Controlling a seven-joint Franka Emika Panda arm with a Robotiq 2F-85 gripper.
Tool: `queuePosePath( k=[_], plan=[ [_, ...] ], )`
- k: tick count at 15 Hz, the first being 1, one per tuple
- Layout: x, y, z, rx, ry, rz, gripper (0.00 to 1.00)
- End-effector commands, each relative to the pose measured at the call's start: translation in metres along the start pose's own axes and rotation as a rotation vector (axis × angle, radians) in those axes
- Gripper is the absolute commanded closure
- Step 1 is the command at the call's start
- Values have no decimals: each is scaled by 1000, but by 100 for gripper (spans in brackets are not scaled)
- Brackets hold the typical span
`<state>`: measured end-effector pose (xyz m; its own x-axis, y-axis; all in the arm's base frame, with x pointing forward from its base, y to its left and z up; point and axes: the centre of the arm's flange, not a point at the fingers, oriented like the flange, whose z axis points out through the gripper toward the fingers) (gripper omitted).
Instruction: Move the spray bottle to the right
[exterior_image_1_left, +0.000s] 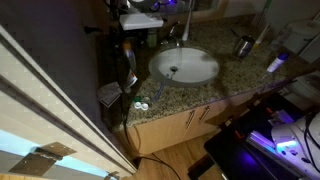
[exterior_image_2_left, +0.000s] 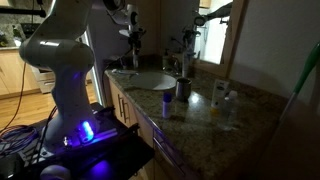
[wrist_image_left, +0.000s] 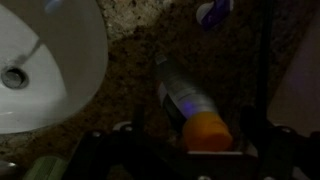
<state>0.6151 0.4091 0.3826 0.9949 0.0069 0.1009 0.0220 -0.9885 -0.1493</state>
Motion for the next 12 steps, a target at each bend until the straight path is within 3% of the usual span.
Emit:
queuePosePath(
  k=[1, 7, 12],
  plan=[
    [-1, 2, 1, -3, 6, -9, 33],
    [-4, 8, 6, -8, -2, -8, 74],
    [-4, 6, 2, -16, -10, -21, 75]
  ],
)
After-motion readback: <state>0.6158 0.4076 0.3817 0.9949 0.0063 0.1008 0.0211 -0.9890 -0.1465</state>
